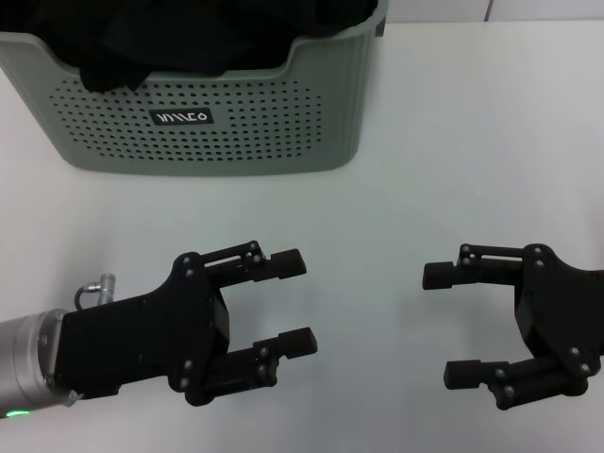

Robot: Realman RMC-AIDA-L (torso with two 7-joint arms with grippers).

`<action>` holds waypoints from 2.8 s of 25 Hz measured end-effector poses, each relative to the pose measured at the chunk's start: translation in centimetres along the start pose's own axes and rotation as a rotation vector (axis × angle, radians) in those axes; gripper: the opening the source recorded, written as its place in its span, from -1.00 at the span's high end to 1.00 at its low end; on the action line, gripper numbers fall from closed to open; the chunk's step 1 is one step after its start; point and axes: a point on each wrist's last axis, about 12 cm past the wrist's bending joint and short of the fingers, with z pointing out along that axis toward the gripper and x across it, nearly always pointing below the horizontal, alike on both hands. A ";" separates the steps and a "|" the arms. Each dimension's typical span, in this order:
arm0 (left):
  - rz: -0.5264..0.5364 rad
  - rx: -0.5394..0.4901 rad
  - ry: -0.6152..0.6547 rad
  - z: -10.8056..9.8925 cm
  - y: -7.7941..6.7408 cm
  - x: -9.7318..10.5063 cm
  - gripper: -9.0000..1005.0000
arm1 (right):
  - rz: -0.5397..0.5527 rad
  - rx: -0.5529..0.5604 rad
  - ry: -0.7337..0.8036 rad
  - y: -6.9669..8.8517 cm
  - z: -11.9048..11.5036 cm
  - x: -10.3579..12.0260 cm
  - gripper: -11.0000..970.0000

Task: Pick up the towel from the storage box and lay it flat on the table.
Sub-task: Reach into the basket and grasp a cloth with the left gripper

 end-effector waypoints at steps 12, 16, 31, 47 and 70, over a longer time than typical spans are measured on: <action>0.015 -0.003 -0.005 0.1 0.2 -0.1 -0.27 | 0.002 0.005 -0.003 0.1 -0.1 0.1 -0.71; 0.087 -0.128 -0.087 -0.5 0.9 -0.9 -0.27 | 0.008 0.012 -0.016 0.2 -0.2 0.4 -0.71; 0.271 -0.629 -0.438 -0.6 7.3 -5.5 -0.27 | 0.013 0.003 -0.038 0.2 0.3 1.2 -0.71; 0.071 -1.071 -0.329 -1.1 15.9 -9.6 -0.27 | 0.009 0.000 -0.049 0.6 0.5 1.8 -0.71; 0.594 -0.940 0.327 5.7 15.3 -13.6 -0.09 | 0.000 -0.004 -0.058 0.8 0.5 2.0 -0.71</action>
